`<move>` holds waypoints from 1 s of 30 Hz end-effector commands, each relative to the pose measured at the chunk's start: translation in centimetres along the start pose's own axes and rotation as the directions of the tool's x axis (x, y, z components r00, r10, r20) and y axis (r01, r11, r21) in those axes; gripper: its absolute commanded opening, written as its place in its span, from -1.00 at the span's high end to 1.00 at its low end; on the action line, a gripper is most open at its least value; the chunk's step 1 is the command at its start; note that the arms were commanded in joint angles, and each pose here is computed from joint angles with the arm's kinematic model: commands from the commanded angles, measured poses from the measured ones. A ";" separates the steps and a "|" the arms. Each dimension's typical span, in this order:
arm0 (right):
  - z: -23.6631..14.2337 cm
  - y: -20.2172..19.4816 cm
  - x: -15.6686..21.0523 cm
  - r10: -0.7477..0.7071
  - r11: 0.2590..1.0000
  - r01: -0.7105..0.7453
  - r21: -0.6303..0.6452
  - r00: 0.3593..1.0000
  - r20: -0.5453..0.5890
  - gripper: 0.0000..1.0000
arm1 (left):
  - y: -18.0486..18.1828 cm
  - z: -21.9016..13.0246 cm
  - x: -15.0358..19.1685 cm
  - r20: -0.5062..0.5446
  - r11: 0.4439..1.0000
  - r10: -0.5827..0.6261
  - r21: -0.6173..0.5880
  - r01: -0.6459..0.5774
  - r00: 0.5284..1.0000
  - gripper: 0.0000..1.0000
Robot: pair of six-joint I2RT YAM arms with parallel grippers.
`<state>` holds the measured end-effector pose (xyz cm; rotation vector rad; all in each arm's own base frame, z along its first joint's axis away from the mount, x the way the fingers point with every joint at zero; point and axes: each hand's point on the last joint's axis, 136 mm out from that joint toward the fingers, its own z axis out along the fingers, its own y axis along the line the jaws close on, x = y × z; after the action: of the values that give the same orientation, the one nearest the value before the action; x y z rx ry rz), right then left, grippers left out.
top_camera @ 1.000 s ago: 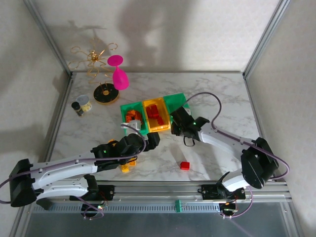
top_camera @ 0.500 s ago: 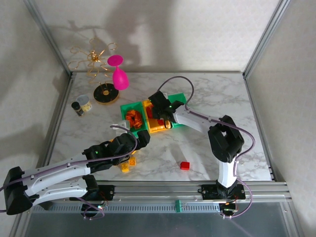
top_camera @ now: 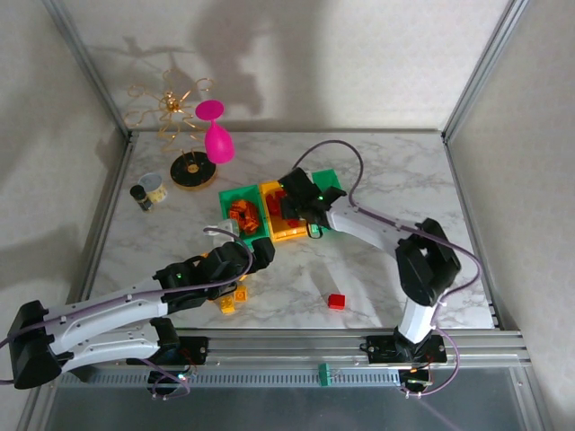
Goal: Sort the legos into containers by color
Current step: Place the lego in the container, then pick up the lego from the bottom-center of the table.
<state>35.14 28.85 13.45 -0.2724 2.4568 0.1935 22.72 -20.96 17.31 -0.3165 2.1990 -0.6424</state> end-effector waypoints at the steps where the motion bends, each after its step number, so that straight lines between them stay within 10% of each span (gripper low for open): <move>1: -2.3 -1.3 2.4 0.020 1.000 -0.020 0.008 0.999 -0.036 -0.25 | -1.4 0.1 0.1 -0.015 0.999 0.008 0.053 -0.008 1.000 -0.99; 12: -6.6 -7.1 12.9 0.178 0.981 -0.158 0.116 0.965 -0.190 -0.38 | -3.9 0.5 3.5 -0.090 0.980 0.141 0.151 -0.127 0.986 -0.99; 30: -7.9 -5.6 25.2 0.302 0.952 -0.266 0.152 0.893 -0.333 -0.59 | -1.8 0.4 6.7 -0.154 0.981 0.164 0.130 -0.145 0.974 -0.99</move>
<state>13.02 18.16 4.26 0.0085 2.8388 0.1534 18.96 -25.75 13.82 -0.0047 2.3079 -0.7212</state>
